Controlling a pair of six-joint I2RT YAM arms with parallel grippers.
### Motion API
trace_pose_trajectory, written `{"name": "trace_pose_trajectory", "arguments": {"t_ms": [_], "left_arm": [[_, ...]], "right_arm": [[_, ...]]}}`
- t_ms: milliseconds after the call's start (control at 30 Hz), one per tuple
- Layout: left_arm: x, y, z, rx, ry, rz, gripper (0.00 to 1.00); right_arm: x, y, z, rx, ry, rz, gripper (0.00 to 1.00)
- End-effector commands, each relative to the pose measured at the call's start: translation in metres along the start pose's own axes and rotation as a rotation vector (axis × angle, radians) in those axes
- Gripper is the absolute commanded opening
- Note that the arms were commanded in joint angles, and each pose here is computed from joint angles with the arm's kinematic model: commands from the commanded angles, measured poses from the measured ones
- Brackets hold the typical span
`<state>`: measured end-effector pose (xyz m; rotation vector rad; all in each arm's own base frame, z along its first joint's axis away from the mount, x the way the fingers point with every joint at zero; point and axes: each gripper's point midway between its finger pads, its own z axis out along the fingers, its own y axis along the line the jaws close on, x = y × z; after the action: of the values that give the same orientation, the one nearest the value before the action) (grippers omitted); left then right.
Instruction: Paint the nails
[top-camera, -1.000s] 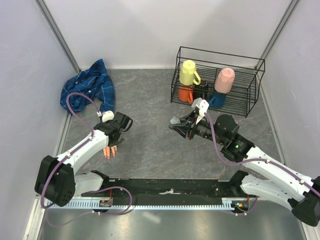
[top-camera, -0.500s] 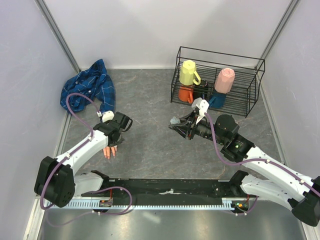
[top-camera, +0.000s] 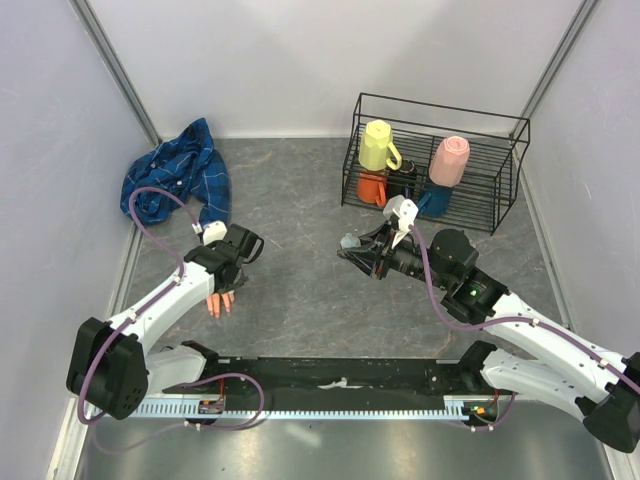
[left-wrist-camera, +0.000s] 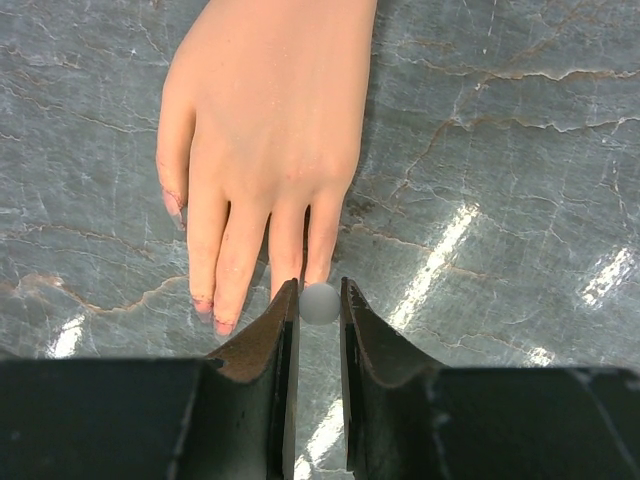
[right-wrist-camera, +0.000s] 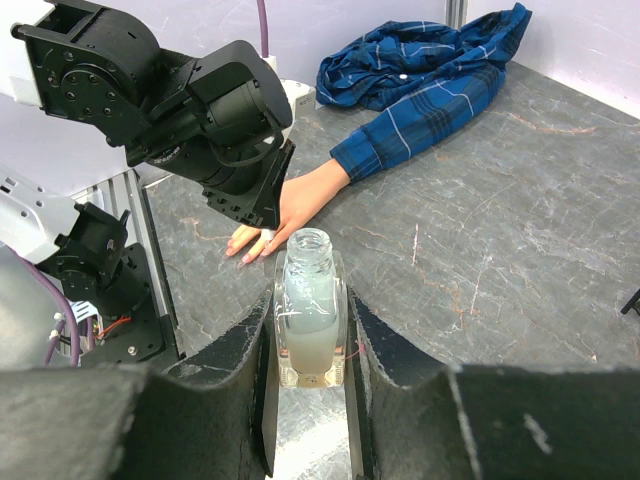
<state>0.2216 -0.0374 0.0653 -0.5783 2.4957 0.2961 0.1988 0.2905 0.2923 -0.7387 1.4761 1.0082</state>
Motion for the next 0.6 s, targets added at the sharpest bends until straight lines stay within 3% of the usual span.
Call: {"name": "trace_pose_trajectory", "arguments": {"t_ms": [0, 567], "left_arm": [[-0.0101, 0.0056, -0.0038, -0.028, -0.037, -0.037, 0.02], [-0.0071, 0.0039, -0.005, -0.02, -0.015, -0.029, 0.02]], "right_arm": [[-0.0097, 0.0041, 0.0012, -0.026, -0.04, -0.006, 0.0], [-0.0077, 0.004, 0.0019, -0.03, -0.037, 0.0, 0.0]]}}
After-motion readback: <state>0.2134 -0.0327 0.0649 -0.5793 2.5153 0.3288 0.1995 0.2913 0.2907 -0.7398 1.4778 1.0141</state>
